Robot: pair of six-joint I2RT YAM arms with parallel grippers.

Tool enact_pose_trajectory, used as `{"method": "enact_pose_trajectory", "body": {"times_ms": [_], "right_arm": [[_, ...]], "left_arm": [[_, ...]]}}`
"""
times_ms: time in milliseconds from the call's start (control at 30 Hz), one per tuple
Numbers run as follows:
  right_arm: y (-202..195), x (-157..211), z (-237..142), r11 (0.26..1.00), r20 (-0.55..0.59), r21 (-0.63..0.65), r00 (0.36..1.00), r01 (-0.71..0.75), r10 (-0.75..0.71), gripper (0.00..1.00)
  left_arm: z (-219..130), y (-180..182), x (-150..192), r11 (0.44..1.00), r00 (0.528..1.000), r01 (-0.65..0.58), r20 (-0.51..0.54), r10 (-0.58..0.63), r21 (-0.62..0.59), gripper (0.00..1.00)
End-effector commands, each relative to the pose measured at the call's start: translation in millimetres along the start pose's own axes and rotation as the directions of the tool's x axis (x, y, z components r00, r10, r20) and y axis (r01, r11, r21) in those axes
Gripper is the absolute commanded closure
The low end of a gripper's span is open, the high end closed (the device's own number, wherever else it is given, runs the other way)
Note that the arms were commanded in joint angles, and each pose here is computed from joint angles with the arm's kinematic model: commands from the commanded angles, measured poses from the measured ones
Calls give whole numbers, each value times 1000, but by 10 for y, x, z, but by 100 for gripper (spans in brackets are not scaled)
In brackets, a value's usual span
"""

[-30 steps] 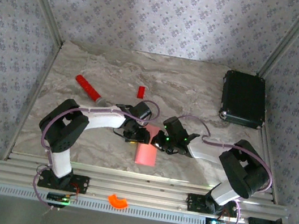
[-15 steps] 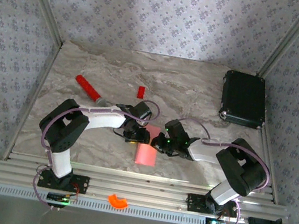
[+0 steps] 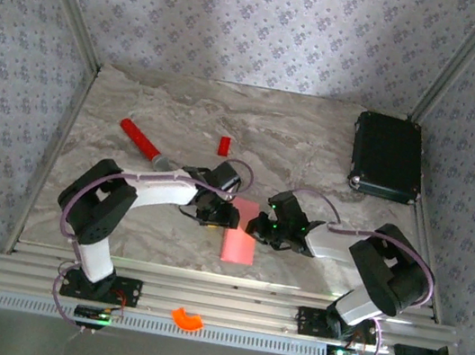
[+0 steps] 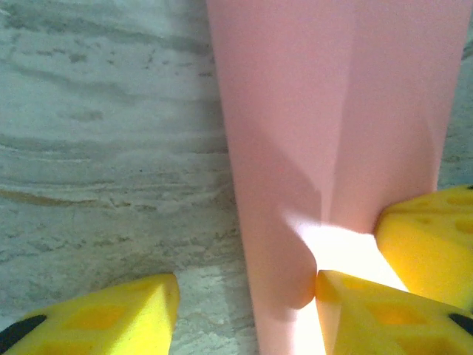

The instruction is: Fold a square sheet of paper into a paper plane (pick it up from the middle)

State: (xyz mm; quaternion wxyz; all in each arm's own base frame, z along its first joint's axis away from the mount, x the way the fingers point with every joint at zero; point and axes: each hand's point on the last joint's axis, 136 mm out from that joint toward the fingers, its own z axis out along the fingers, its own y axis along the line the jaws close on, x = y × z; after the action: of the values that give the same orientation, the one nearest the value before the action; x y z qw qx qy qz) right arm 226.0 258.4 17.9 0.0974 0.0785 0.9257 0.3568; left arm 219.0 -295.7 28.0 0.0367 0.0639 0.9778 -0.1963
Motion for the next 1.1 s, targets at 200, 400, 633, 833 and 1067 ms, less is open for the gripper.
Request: {"method": "enact_pose_trajectory", "body": {"times_ms": [200,400,633,833,1067], "right_arm": [[-710,209,-130,971,-125,229,992,63,-35,100],[-703,186,-136,978,-138,199,990,58,-31,100],[-735,180,-119,980,-135,201,991,5,22,100],[-745,176,-147,979,-120,203,992,-9,34,100],[-751,180,-159,979,-112,205,993,-17,41,100]], "left_arm": [[-690,-257,-342,972,975,-6,219,-46,235,67],[-830,-525,-313,885,979,-54,199,-45,462,100],[-656,-746,-241,835,992,-54,121,-16,547,100],[-404,-792,-204,844,998,-27,65,-10,536,100],[-225,-829,-203,829,1000,6,21,-22,559,100]]}}
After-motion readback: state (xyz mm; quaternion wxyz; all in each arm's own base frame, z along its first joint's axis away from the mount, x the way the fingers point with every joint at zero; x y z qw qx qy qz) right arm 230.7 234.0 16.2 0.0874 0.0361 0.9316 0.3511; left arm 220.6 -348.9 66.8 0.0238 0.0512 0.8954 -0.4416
